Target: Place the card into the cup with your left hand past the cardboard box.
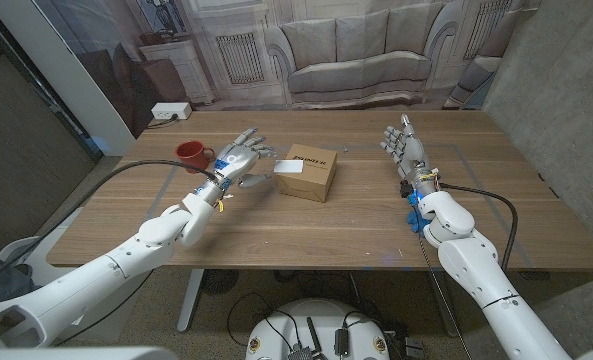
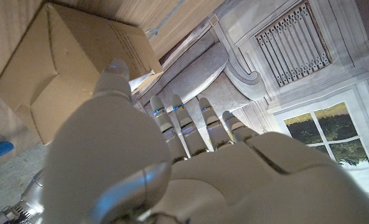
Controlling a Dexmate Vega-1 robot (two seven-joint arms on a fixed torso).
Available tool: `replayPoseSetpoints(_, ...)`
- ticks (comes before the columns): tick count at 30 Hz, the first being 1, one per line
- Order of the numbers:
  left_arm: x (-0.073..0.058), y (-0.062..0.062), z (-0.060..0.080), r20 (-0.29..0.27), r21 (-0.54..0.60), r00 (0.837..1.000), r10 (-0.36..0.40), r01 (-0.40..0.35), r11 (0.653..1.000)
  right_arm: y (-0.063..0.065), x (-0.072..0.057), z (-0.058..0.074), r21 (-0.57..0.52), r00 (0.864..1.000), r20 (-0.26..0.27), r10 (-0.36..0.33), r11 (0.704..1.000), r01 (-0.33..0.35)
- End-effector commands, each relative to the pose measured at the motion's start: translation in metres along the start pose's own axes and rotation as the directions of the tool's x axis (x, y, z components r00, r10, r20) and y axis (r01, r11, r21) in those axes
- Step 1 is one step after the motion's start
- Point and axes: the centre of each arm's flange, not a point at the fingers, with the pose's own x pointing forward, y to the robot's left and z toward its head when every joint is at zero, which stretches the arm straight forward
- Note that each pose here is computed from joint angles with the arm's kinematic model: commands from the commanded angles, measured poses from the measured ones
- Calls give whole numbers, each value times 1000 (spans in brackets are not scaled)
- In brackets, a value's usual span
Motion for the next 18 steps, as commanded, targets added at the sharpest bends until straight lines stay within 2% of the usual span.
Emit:
replayPoseSetpoints(1,-1,-7,5,7,0,999,37,-37,999,-2,2,0,1,1000,0,3,1000,-3)
replayPoseSetpoints(18,-8,-18,10,0,-16,997,81,-81,997,-2,2,-3,0,1000,-7,7,1000,-7)
